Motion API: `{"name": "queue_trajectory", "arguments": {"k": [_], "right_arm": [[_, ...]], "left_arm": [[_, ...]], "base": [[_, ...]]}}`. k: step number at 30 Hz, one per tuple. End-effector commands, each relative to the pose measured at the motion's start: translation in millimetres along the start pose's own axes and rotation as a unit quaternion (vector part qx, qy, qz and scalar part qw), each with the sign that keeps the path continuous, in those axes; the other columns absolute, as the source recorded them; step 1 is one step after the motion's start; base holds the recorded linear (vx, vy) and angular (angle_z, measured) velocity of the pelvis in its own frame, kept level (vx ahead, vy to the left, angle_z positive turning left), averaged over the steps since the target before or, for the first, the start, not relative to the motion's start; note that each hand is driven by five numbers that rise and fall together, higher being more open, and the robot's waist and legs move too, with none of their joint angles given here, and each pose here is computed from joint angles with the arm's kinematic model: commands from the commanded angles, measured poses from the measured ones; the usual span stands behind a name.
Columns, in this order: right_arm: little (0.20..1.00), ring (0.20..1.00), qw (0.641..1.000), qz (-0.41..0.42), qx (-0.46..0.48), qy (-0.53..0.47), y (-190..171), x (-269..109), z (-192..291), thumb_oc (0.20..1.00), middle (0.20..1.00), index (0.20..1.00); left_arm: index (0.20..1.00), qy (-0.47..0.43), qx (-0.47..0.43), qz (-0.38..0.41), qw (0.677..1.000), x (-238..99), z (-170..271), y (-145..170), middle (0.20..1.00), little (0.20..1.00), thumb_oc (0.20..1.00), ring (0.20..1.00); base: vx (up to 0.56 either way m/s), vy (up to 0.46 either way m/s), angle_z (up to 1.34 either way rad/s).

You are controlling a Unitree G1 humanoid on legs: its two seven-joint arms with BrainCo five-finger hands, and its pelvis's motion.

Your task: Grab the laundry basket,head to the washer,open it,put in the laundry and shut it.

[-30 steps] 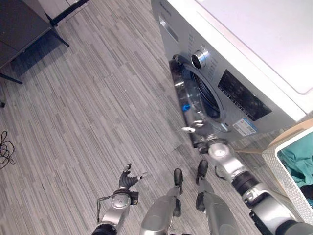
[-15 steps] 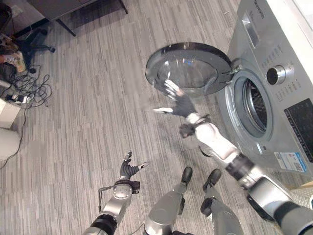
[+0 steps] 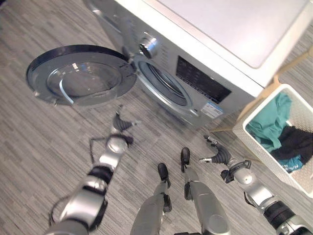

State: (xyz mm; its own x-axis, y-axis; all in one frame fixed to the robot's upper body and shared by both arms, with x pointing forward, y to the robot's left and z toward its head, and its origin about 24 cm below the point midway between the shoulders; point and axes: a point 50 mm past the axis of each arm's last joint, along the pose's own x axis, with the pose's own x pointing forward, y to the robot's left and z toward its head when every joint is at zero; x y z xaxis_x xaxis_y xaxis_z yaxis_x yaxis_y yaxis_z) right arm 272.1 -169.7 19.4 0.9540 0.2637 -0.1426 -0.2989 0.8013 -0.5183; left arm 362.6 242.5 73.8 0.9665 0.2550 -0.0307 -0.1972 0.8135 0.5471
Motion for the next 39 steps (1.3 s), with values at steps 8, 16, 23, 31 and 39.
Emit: {"name": "queue_trajectory", "arguments": {"k": [8, 16, 23, 31, 39], "right_arm": [[1.000, 1.000, 0.991, -0.098, 0.030, -0.088, -32.6, -12.9, 26.1, 1.000, 1.000, 1.000], [1.000, 1.000, 0.988, -0.115, 0.067, -0.082, -29.4, -14.5, 24.2, 1.000, 1.000, 1.000], [1.000, 1.000, 0.985, -0.119, 0.090, -0.086, -26.6, -14.3, 25.8, 1.000, 1.000, 1.000], [1.000, 1.000, 0.983, -0.107, 0.105, -0.108, -27.3, -12.6, 37.2, 1.000, 1.000, 1.000], [1.000, 1.000, 0.973, -0.193, 0.077, -0.101, -59.9, -39.1, 29.9, 1.000, 1.000, 1.000]], "left_arm": [[1.000, 0.075, 0.047, 0.135, 0.987, -9.6, -48.0, 76.0, 1.000, 1.000, 1.000, 1.000], [1.000, 0.122, -0.019, 0.175, 0.977, -29.6, -79.3, 76.7, 1.000, 1.000, 1.000, 1.000], [1.000, 0.175, -0.048, 0.197, 0.963, -49.8, -109.6, 73.1, 1.000, 1.000, 1.000, 1.000], [1.000, 0.181, -0.027, 0.142, 0.973, -82.8, -134.7, 60.1, 1.000, 1.000, 1.000, 1.000], [1.000, 0.218, -0.060, -0.106, 0.968, -151.0, -158.5, -41.3, 1.000, 1.000, 1.000, 1.000]], "base": [[0.04, 0.047, -0.14], [0.02, 0.035, 0.04], [0.00, 0.008, 0.05], [0.06, 0.034, -0.33], [0.10, 0.053, -0.49]]}}
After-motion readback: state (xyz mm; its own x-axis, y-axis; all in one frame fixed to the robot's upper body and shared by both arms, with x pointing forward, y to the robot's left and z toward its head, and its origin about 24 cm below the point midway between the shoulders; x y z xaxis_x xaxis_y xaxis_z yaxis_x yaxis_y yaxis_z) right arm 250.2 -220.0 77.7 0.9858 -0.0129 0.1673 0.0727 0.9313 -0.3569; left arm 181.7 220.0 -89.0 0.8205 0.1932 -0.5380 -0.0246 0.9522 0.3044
